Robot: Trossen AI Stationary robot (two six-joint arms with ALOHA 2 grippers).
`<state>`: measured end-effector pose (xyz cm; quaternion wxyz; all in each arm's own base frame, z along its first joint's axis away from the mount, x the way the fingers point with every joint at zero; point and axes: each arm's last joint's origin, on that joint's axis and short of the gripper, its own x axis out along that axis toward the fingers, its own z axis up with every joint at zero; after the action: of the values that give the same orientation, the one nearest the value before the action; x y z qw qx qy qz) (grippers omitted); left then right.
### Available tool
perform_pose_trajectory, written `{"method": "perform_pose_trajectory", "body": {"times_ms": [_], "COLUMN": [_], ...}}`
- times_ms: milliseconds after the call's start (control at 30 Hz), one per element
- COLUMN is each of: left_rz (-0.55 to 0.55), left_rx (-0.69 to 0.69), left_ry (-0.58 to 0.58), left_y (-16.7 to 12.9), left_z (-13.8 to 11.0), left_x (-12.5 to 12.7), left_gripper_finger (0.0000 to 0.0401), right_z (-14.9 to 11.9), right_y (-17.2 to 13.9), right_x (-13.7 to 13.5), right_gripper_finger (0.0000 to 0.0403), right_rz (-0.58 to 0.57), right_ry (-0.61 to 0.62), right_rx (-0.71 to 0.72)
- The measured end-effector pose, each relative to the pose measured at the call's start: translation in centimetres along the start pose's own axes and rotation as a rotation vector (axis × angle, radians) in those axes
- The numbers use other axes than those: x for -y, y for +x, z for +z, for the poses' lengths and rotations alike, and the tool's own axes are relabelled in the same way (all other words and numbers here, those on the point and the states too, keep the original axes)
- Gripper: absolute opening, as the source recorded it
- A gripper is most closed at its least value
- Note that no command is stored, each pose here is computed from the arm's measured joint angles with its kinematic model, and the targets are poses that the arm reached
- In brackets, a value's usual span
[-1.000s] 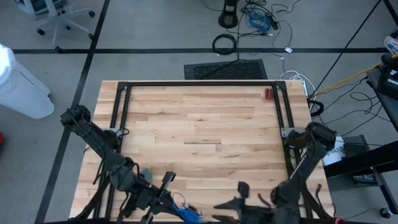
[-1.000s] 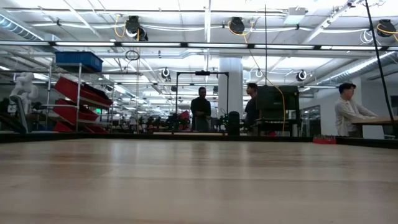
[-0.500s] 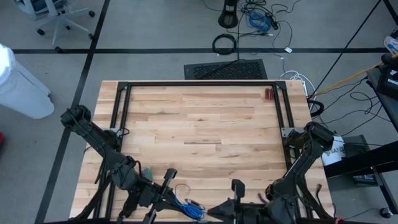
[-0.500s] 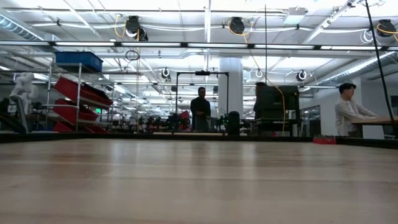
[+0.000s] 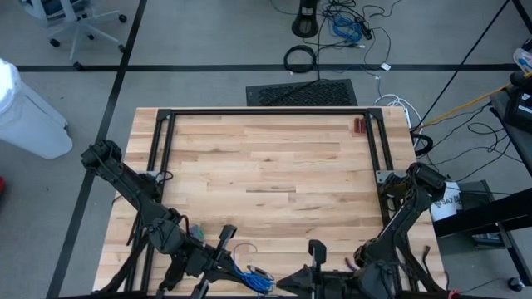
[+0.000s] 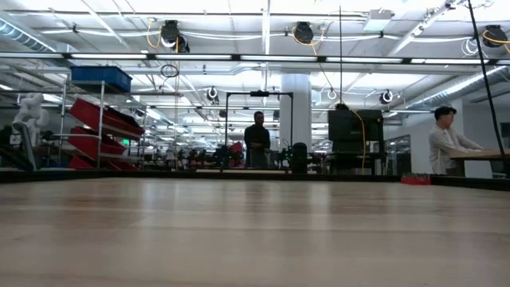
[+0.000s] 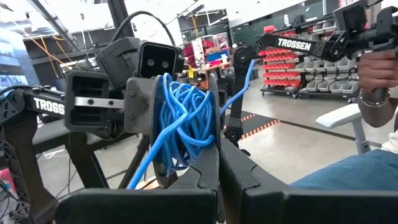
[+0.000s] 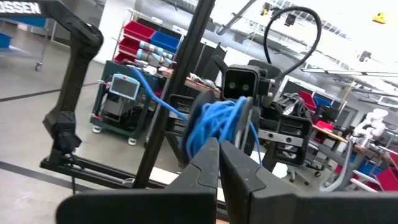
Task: Coil cords
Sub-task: Coil the blue wire onto the black spool
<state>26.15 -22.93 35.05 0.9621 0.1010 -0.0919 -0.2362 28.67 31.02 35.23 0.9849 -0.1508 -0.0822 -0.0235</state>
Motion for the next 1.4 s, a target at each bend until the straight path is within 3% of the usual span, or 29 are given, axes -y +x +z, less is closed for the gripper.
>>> {"method": "perform_pose_trajectory", "body": {"times_ms": [367, 600, 767, 1033, 1233, 1400], "left_rz": [0.000, 0.004, 0.010, 0.026, 0.040, 0.049], "left_rx": [0.000, 0.002, 0.022, 0.077, 0.070, 0.066], "left_ry": [-0.004, 0.000, 0.002, 0.001, 0.002, 0.010], "left_y": [0.0, 0.0, 0.0, 0.0, 0.0, 0.0], "left_z": [0.0, 0.0, 0.2, 0.8, 0.7, 0.7], "left_x": [0.0, 0.0, -0.1, -0.2, -0.3, -0.3], "left_gripper_finger": [0.0000, 0.0000, 0.0000, 0.0000, 0.0000, 0.0000], "right_z": [-0.6, 0.7, -0.2, -5.8, -6.1, -6.3], "right_y": [0.9, -1.9, -2.8, -0.1, 2.5, 3.6], "right_x": [0.5, -0.8, -2.0, -0.4, 1.8, 2.9], "right_gripper_finger": [0.0000, 0.0000, 0.0010, 0.0071, 0.0134, 0.0161], "right_rz": [0.042, -0.073, -0.057, -0.090, -0.068, -0.069], "right_ry": [0.008, -0.048, 0.024, 0.170, 0.225, 0.223], "right_rx": [0.002, -0.066, -0.134, -0.248, -0.174, -0.146]}}
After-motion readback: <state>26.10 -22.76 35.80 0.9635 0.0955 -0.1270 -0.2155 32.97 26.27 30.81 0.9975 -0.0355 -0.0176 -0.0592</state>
